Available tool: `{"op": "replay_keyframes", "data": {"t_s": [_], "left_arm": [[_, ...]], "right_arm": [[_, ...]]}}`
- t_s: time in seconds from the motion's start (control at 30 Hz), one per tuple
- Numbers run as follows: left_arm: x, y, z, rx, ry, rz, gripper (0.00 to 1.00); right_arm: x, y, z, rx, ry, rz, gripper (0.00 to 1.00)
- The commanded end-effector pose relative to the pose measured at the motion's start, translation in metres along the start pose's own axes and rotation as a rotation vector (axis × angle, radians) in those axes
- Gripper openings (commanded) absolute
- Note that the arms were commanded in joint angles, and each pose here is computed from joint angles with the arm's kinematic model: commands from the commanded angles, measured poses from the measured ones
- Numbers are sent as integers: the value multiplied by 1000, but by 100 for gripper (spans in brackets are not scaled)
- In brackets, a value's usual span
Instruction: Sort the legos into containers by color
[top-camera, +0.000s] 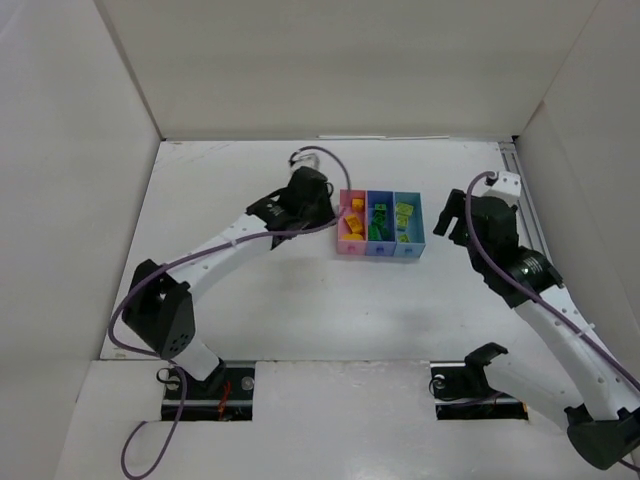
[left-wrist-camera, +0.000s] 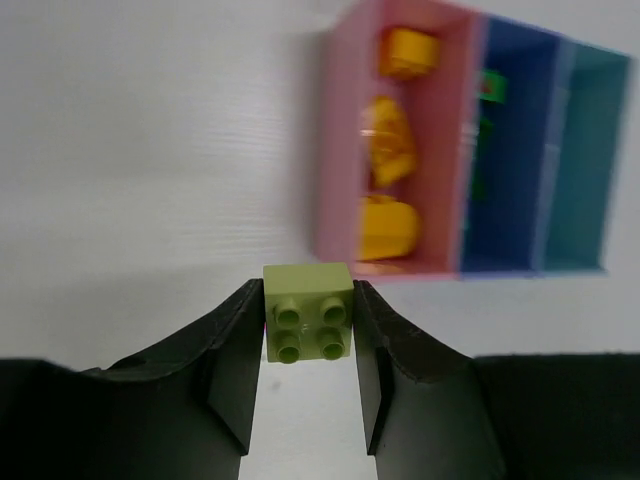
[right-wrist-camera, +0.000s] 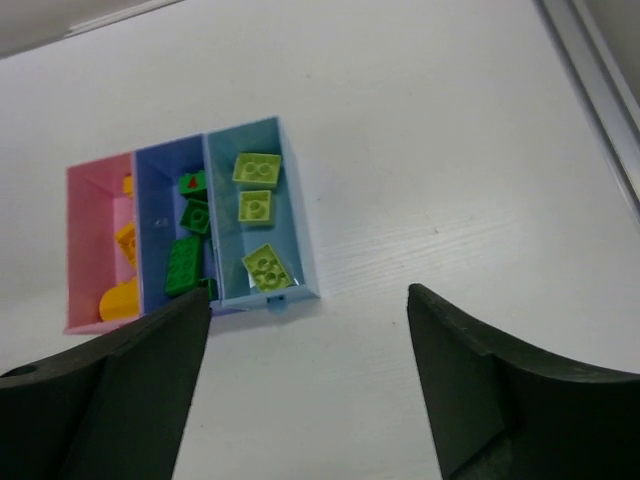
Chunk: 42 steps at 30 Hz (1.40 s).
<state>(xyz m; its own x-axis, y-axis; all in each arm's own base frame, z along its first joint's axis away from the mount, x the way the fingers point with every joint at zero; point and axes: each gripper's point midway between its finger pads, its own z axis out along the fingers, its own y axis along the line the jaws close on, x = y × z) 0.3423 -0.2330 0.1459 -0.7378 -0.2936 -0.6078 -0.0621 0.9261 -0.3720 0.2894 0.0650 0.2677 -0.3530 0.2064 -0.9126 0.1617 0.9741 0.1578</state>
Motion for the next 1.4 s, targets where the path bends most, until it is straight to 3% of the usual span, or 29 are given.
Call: {"op": "replay_keyframes", "data": {"t_s": [0.0,0.1,0.33,0.5,0.63,0.67,0.8,0.9,0.93,1.13,1.27,1.37], "left_arm": [[-13,-115,-29,267,-94,241,25],[-14,-173,-18,353,-108,333,25],[-13,-249,25,466,-58,382,25],[-2,-264,52,463,-40,389,30],[8,-262,66,445,-14,375,43],[13,-262,69,450,2,378,59],[14,-266,54,481,8,393,88],[-3,-262,34,462,-39,391,94],[-14,-257,13,461,-63,395,100],[-61,-194,-79,360,-257,281,100],[-42,-84,-117,186,-332,102,100],[-32,-11,-117,43,-332,-46,100]], "right_arm": [[5,-38,-12,172,-4,90,83],[5,-58,-25,239,-23,142,100],[-7,-88,-58,285,-108,233,100],[-12,-94,-70,276,-147,259,100],[-9,-96,-68,294,-137,247,100],[-9,-96,-68,294,-136,247,100],[-5,-96,-64,307,-113,228,100],[-3,-94,-60,314,-99,216,100],[-1,-92,-57,311,-86,210,100],[-1,-79,-48,273,-62,203,100],[3,-74,-39,263,-42,196,100],[9,-69,-30,256,-20,192,100]]}}
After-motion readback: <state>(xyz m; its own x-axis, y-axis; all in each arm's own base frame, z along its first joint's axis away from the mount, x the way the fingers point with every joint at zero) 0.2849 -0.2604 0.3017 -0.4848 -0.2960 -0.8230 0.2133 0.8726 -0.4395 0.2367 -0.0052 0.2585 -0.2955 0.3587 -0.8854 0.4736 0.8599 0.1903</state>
